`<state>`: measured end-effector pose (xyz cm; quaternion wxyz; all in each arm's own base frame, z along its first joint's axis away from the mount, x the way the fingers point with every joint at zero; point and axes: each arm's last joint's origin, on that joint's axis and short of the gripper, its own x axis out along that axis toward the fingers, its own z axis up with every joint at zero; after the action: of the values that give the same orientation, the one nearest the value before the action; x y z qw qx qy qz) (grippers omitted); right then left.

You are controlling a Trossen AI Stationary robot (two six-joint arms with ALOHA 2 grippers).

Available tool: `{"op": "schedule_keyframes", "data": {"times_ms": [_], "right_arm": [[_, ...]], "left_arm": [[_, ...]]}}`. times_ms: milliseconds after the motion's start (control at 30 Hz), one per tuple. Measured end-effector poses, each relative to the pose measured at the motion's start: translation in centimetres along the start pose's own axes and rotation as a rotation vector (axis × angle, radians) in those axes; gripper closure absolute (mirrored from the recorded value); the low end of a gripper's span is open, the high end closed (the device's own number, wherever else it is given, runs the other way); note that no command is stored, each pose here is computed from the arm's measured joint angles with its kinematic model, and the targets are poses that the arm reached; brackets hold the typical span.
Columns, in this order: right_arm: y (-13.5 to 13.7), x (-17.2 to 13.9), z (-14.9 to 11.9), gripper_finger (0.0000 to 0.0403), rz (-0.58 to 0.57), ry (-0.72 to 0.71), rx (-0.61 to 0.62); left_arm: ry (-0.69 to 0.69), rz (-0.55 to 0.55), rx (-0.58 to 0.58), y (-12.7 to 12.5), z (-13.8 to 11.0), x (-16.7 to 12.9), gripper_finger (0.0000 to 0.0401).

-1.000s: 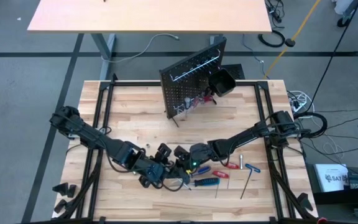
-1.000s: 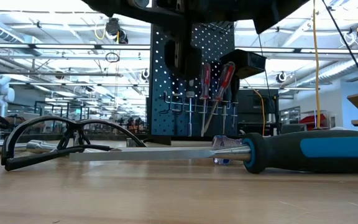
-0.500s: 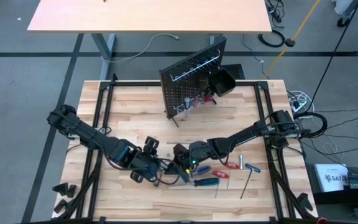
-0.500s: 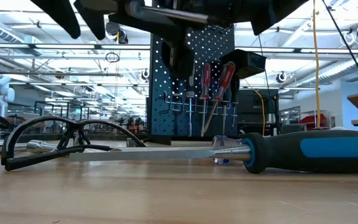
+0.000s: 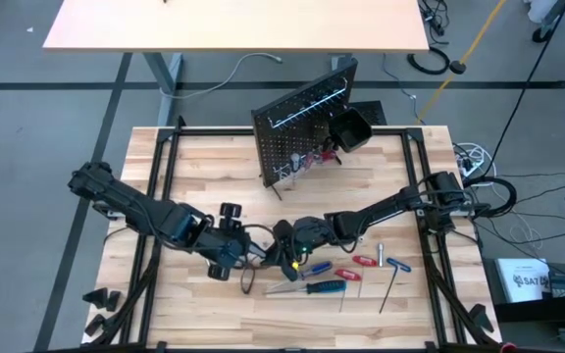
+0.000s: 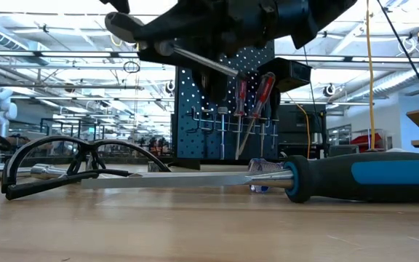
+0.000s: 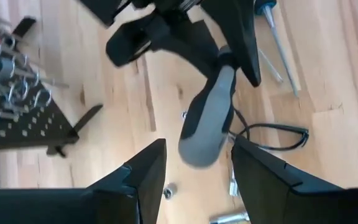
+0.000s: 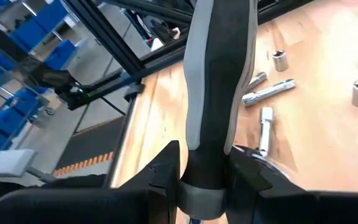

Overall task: Hang tools onto peg board
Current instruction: Hang the gray black screwdriver on the peg board

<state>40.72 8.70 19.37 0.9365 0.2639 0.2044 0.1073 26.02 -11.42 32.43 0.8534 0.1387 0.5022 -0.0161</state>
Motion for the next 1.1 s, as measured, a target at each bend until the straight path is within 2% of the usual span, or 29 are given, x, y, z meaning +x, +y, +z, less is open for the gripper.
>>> {"op": "schedule_keyframes", "data": {"times_ms": [200,367,533,633,767,867,1000,1100], "right_arm": [[-0.1,0.0,0.0,0.0328,-0.029,-0.004,-0.024],[-0.1,-0.8,0.2,0.0328,-0.094,-0.038,-0.040],[0.1,-3.5,0.5,0.0328,-0.176,-0.107,-0.062],[0.5,-5.8,0.9,0.0328,-0.206,-0.174,-0.074],[1.2,-8.7,0.8,0.0328,-0.241,-0.265,-0.115],[2.4,-10.0,0.5,0.0328,-0.213,-0.345,-0.176],[4.4,-10.4,0.1,0.0328,-0.205,-0.431,-0.263],[5.4,-10.3,-0.3,0.0328,-0.286,-0.506,-0.331]], "left_arm": [[0.021,0.013,-0.093,0.8,-1.1,-1.6,0.0216],[-0.077,0.034,-0.174,2.0,-2.1,-4.4,0.0216],[-0.213,0.086,-0.232,2.8,-3.9,-7.8,0.0216],[-0.273,0.132,-0.236,2.8,-5.3,-8.3,0.0216],[-0.303,0.179,-0.238,2.4,-7.4,-7.1,0.0216],[-0.299,0.190,-0.224,1.7,-9.1,-5.0,0.0216],[-0.316,0.184,-0.228,1.1,-11.9,-2.0,0.0216],[-0.364,0.183,-0.249,0.7,-14.0,-0.1,0.0216]]}}
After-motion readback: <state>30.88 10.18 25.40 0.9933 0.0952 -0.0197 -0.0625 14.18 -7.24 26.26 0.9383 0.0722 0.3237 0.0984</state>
